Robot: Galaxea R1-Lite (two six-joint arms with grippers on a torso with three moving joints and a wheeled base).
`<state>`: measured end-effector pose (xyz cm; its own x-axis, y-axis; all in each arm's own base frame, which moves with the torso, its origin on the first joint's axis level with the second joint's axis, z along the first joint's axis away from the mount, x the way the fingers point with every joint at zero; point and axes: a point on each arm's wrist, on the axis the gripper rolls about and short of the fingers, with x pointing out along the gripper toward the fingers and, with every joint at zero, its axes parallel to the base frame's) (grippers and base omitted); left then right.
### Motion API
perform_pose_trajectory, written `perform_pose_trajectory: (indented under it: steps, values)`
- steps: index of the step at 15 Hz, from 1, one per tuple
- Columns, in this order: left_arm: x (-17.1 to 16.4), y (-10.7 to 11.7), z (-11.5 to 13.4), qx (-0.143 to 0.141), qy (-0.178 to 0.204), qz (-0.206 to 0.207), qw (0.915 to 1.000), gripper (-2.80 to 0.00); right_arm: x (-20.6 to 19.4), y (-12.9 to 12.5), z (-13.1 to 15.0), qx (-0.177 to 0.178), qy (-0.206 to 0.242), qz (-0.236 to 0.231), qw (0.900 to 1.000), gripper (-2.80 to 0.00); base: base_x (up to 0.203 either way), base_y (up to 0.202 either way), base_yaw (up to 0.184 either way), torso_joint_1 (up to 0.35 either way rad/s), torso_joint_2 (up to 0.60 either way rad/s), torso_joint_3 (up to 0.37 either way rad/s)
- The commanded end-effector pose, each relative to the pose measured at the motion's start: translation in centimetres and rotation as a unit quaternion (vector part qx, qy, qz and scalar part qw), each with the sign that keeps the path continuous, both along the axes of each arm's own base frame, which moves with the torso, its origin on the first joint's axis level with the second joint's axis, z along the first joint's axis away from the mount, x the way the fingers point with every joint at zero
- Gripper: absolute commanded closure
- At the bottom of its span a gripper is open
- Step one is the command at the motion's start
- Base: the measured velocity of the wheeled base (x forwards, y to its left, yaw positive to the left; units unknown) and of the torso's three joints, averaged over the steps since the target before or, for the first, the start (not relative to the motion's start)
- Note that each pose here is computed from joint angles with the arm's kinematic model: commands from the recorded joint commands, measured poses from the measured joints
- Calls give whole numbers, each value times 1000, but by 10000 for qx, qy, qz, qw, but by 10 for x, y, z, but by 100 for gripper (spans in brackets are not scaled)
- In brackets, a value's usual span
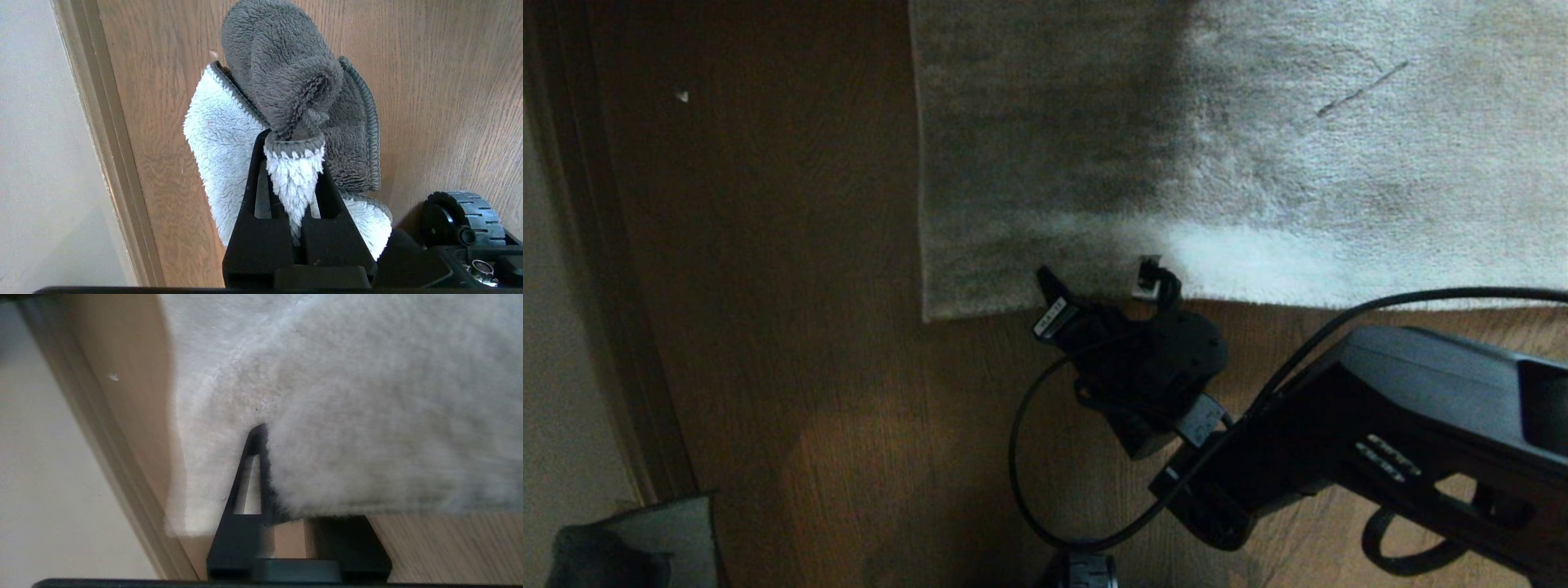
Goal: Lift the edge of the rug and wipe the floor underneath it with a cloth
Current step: Lift up the carpet
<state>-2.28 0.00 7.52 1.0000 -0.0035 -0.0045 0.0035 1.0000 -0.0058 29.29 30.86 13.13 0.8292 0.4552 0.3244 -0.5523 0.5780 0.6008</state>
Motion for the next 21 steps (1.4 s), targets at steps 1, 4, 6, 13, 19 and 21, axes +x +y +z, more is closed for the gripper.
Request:
perform_pose_trajectory:
  steps: [1,4,6,13,19,21]
  values:
    - [0,0,0,-2,1,2,10000,0,0,-2,3,162,-125,-26,9998,0,0,0,0,0,0,0]
    - [0,0,0,-2,1,2,10000,0,-1,-3,3,152,-125,-29,9998,0,0,0,0,0,0,0]
    - [0,0,0,-2,1,2,10000,0,-3,-5,3,113,-106,-19,9999,0,0,0,0,0,0,0]
    - [0,0,0,-2,1,2,10000,0,-8,-10,3,44,-43,-17,10000,-280,0,0,0,0,0,0]
    - [0,0,0,-2,7,2,10000,0,-7,-9,1,35,-22,-22,10000,-280,0,0,0,0,0,0]
    - [0,0,0,-2,1,2,10000,0,-7,-9,2,45,-34,-16,10000,-280,0,0,0,0,0,0]
